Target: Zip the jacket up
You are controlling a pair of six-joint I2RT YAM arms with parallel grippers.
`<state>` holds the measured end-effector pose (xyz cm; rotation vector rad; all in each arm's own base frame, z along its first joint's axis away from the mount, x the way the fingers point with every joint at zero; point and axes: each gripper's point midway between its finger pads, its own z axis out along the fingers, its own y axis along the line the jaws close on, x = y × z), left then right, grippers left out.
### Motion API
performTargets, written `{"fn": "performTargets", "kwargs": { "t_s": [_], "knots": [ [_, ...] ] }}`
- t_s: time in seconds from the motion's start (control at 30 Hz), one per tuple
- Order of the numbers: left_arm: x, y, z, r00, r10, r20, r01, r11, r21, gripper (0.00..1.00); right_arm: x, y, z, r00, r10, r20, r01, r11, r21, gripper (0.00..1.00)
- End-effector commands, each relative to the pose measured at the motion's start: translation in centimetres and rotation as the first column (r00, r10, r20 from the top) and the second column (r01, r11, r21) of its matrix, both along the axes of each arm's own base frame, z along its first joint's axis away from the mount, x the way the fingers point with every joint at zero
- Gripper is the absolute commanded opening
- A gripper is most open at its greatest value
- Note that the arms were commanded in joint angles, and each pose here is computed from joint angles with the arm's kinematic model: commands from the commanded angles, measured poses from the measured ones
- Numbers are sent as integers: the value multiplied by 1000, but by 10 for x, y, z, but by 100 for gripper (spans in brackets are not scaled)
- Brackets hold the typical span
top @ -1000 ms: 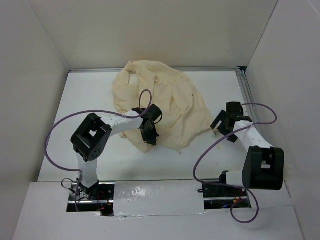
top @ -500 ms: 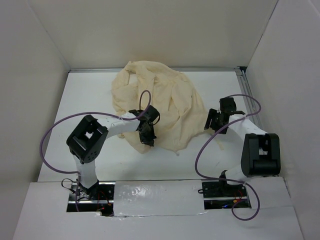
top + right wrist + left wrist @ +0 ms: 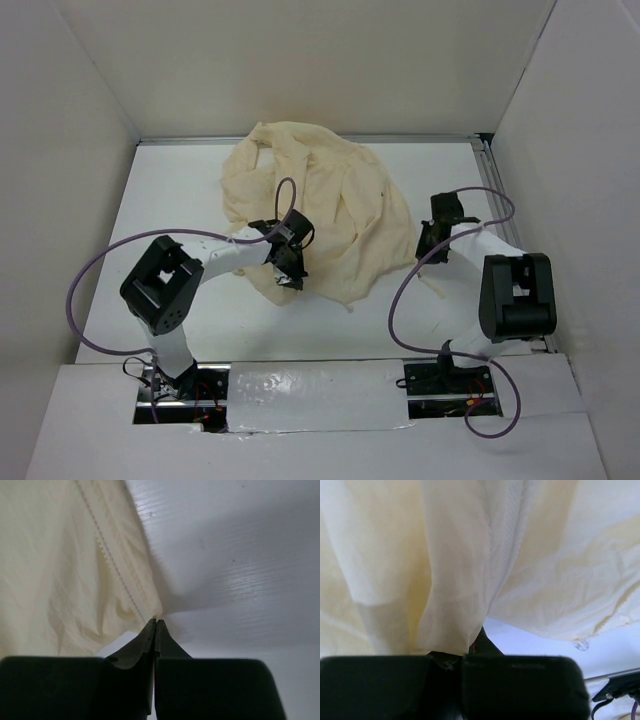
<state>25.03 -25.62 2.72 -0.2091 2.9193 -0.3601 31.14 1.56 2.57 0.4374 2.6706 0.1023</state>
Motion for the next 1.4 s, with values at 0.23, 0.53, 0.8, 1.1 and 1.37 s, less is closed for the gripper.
{"fn": "performTargets", "kwargs": {
  "t_s": [0.23,0.53,0.8,1.1,1.37],
  "knots": [
    [18,-11,47,989,-37,144,50,995,-86,0,-17,81,86,971,154,183,-179,975,133,0],
    [-6,-4,38,994,-45,99,53,996,-79,20,-107,160,68,917,392,73,-392,853,344,0],
    [-33,9,34,999,-29,41,31,999,-33,54,-124,167,28,903,428,-33,-410,883,229,28],
    [-58,23,45,999,-20,43,22,999,-48,62,-127,159,34,907,418,49,-419,886,197,68],
    [-58,26,47,998,-10,60,12,999,-35,61,-126,162,21,929,368,27,-366,909,200,62]
  ]
}}
